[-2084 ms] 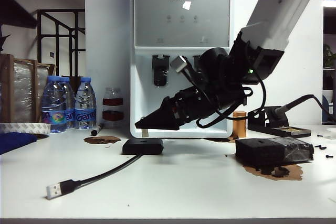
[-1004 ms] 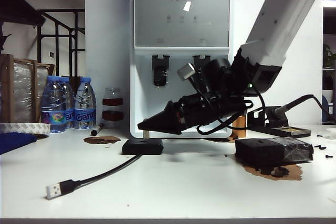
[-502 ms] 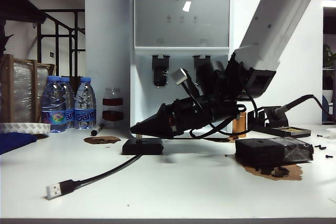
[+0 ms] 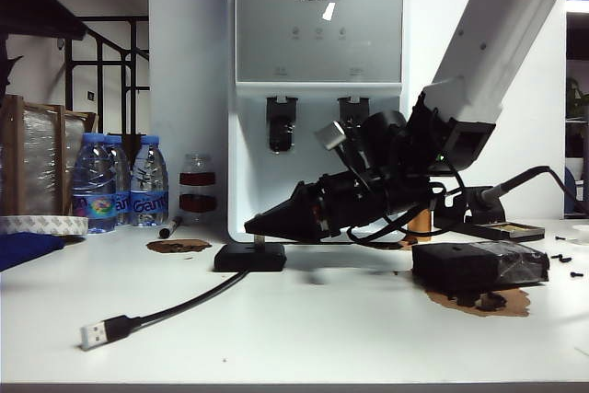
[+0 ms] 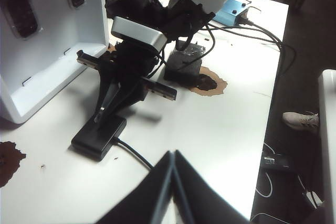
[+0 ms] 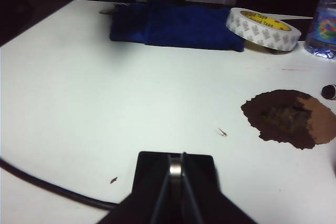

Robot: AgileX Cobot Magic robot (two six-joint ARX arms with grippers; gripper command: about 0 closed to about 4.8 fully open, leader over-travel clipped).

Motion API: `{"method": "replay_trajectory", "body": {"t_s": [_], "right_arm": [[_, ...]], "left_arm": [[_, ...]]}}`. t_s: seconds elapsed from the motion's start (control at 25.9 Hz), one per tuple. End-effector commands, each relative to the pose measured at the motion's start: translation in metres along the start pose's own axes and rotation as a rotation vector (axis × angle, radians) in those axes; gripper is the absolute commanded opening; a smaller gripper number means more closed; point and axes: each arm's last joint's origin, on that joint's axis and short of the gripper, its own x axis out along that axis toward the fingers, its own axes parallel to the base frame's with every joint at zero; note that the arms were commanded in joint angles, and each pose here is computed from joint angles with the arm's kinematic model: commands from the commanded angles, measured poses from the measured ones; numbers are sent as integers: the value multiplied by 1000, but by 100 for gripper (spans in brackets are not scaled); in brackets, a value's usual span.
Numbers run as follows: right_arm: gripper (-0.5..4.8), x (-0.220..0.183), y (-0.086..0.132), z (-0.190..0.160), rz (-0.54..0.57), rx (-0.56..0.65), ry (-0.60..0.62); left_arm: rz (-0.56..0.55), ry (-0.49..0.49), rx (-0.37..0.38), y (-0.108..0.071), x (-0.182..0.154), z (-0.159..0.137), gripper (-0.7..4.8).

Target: Take the USB flash drive out of the black sponge and insert it into the slot on top of the black USB adpator box.

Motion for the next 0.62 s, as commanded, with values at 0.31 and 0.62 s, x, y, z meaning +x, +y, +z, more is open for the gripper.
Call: {"method": "replay_trajectory", "body": {"t_s": [0.31,0.62], "right_arm": [[-2,5,3,-3,-1,10,28],[-2,9,3,-5,-44,-8,69]], "left_arm": [[-4,-7,11,0,0,1,-4],[-5,-7,11,0,0,1,-4]]}}
